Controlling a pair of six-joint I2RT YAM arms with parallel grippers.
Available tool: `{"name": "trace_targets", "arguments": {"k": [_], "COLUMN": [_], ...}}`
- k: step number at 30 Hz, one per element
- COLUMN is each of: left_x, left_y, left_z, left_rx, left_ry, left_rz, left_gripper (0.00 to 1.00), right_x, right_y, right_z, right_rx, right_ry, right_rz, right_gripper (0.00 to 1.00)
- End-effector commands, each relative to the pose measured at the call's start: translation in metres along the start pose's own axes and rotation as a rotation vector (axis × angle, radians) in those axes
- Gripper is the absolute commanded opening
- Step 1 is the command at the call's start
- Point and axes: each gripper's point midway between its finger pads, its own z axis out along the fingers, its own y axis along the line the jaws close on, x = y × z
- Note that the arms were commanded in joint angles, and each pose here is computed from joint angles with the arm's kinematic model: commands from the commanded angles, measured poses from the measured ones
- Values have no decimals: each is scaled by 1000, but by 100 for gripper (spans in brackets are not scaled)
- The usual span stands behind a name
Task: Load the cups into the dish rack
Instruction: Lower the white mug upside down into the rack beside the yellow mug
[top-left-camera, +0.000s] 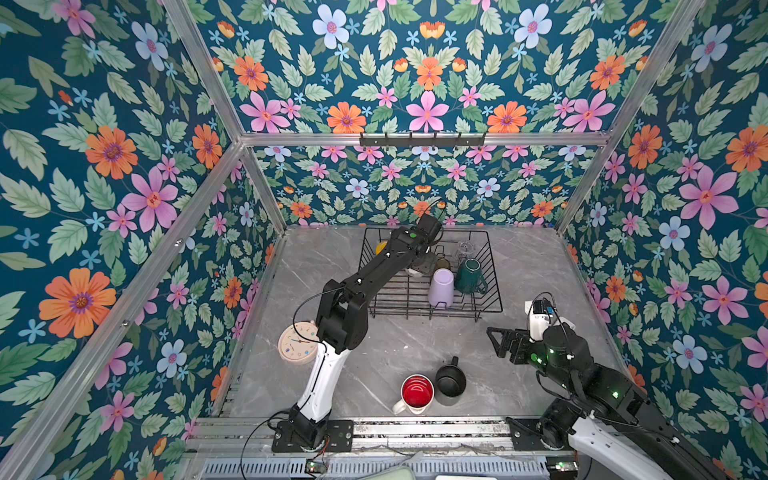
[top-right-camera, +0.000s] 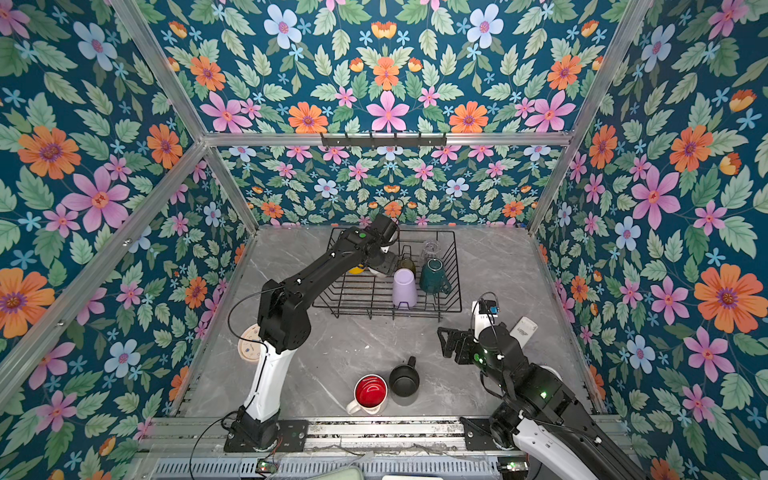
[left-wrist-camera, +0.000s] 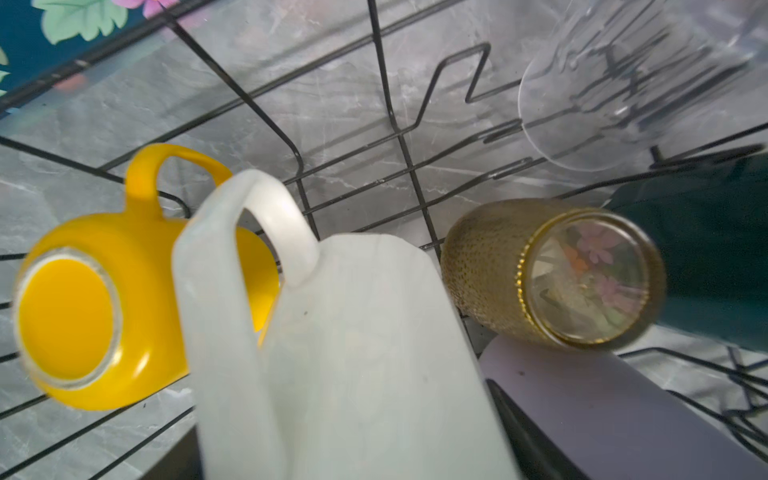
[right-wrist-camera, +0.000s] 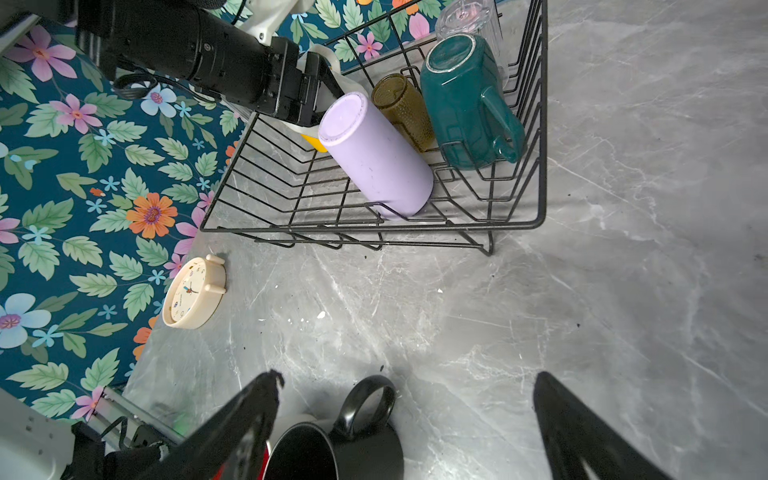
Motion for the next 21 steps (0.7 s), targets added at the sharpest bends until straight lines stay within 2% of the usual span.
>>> {"name": "trace_targets", "arguments": {"k": [1, 15, 21], "left_x": [-7, -3, 1], "left_y": [0, 3, 4], "left_z": [2, 29, 37], "left_rx": [-4, -11, -3], "left_ry": [-22, -3, 17], "left_rz": [0, -20, -40], "left_gripper": [0, 0, 11], "right_x": [2, 7, 7], "right_y": [0, 1, 2], "right_z": [0, 1, 1], "right_rx": [-2, -17, -20], "right_ry": [9, 24, 27], "right_rz": [7, 20, 21], "right_gripper": [95, 95, 95]}}
